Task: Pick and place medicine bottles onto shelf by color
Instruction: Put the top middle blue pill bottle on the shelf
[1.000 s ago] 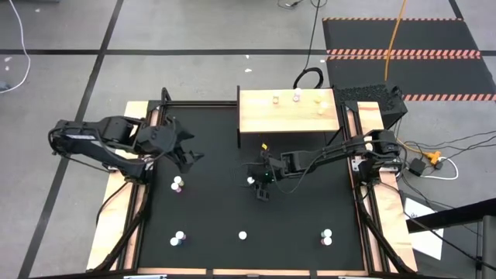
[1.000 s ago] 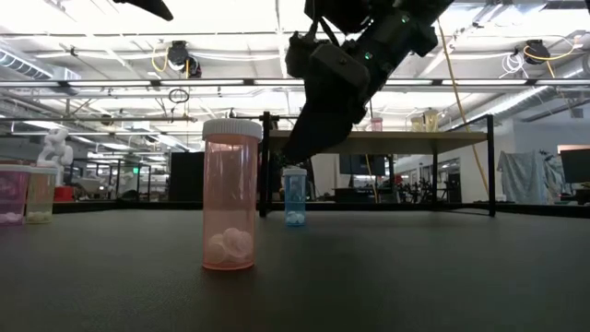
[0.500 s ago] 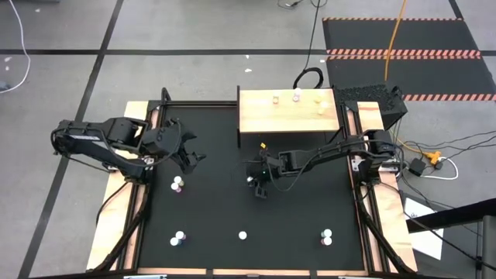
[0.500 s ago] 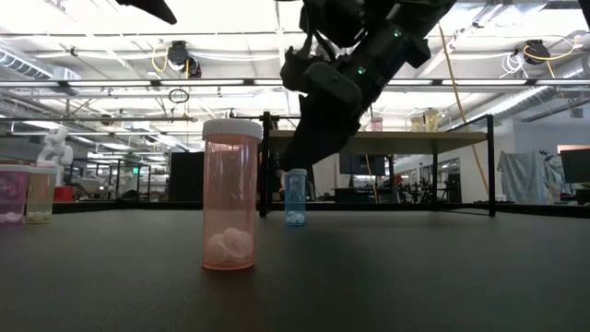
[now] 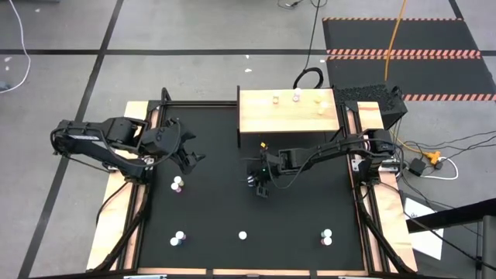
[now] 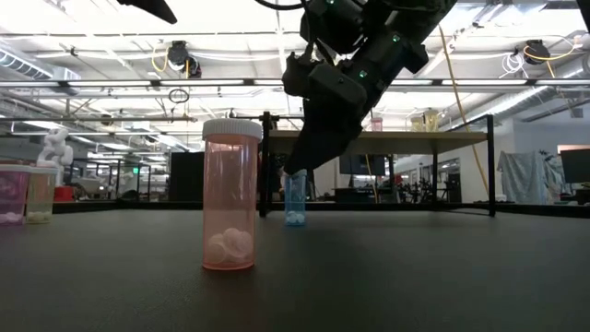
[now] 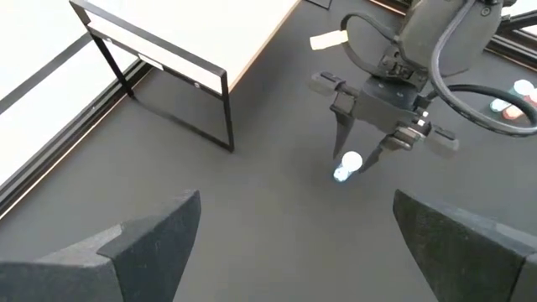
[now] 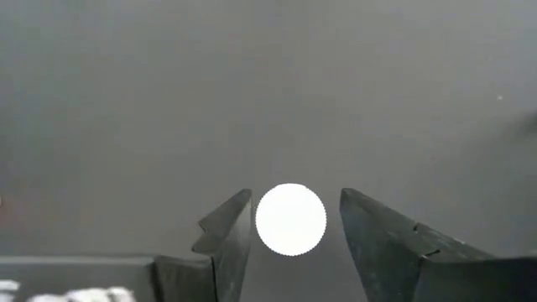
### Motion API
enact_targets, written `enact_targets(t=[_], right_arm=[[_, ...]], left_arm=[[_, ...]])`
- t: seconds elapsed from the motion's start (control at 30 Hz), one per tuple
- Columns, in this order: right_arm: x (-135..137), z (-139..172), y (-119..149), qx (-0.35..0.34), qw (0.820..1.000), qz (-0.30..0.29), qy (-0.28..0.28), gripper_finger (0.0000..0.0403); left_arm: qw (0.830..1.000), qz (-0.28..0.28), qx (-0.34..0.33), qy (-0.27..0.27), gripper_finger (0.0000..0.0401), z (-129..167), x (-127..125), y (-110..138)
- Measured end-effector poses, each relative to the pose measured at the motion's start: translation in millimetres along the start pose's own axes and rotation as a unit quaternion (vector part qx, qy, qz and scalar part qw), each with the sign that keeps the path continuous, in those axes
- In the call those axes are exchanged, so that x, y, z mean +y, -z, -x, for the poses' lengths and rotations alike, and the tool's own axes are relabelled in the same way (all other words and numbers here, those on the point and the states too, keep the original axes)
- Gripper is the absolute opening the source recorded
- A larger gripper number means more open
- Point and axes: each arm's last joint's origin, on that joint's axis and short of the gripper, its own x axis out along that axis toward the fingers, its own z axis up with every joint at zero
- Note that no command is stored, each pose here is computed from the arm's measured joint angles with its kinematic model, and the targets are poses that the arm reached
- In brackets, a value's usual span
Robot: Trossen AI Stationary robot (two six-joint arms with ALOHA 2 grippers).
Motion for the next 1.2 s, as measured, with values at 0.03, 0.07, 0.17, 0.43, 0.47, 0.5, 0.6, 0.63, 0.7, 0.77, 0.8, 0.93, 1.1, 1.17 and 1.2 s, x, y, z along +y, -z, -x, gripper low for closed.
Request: enact_targets(t=[0.03, 0.07, 0.17, 0.43, 0.47, 0.5, 0.6, 0.63, 0.7, 0.77, 0.8, 0.93, 1.1, 1.17, 1.2], right_arm=[[-0.9, 0.0, -0.1, 0.000, 1.000, 0.000, 0.001, 0.0175], [-1.3, 0.0, -0.1, 0.000, 1.000, -0.001, 0.002, 0.0175], [-1.9, 0.1, 1.2, 0.007, 1.000, 0.003, 0.003, 0.0167], [-2.3, 0.1, 1.9, 0.011, 1.000, 0.004, 0.003, 0.0129], [-2.3, 0.1, 1.9, 0.011, 1.000, 0.004, 0.003, 0.0125], [-2.3, 0.1, 1.9, 0.011, 1.000, 0.003, 0.003, 0.0120], [-2.2, 0.1, 1.5, 0.009, 1.000, -0.003, 0.002, 0.0112], [-2.2, 0.1, 1.1, 0.007, 1.000, -0.006, 0.002, 0.0111], [-1.9, 2.2, -0.4, 0.002, 1.000, -0.011, 0.001, 0.0111], [-1.4, 4.3, -3.0, -0.004, 1.000, -0.016, 0.000, 0.0114], [-0.9, 5.7, -5.8, -0.008, 1.000, -0.018, 0.000, 0.0114], [1.3, 17.8, -17.6, -0.023, 1.000, -0.016, -0.003, 0.0113], [4.6, 37.9, -35.3, -0.027, 1.000, 0.011, -0.002, 0.0112], [5.1, 44.9, -40.9, -0.015, 1.000, 0.028, 0.001, 0.0113], [5.9, 48.8, -46.4, -0.016, 0.999, 0.037, 0.001, 0.0113]], left_arm=[[1.000, -0.001, 0.000, 0.000, 0.0392, 0.0, 0.0, 0.0], [1.000, -0.003, 0.000, 0.000, 0.0392, 0.0, 0.0, 0.0], [1.000, -0.007, 0.000, 0.000, 0.0392, 0.0, 0.0, 0.0], [1.000, -0.008, 0.000, 0.000, 0.0392, 0.0, 0.0, 0.0], [1.000, -0.008, 0.000, 0.000, 0.0392, 0.0, 0.0, 0.0], [1.000, -0.008, 0.000, 0.000, 0.0392, 0.0, 0.0, 0.0], [1.000, -0.008, 0.000, 0.000, 0.0392, 0.0, 0.0, 0.0], [1.000, -0.009, 0.000, 0.000, 0.0392, 0.0, 0.0, 0.0], [1.000, -0.014, 0.000, 0.000, 0.0392, 0.0, 0.0, 0.0], [1.000, -0.014, 0.000, -0.001, 0.0392, 0.0, 0.0, 0.0], [1.000, -0.014, -0.001, -0.001, 0.0392, 0.0, 0.0, -0.1], [1.000, -0.014, -0.001, -0.001, 0.0392, 0.0, 0.0, -0.1], [1.000, -0.013, -0.002, -0.003, 0.0392, 0.0, 0.2, -0.3], [1.000, -0.013, -0.005, -0.008, 0.0392, -0.1, 0.6, -0.5], [1.000, -0.013, -0.007, -0.010, 0.0392, -0.1, 0.8, -0.6]])
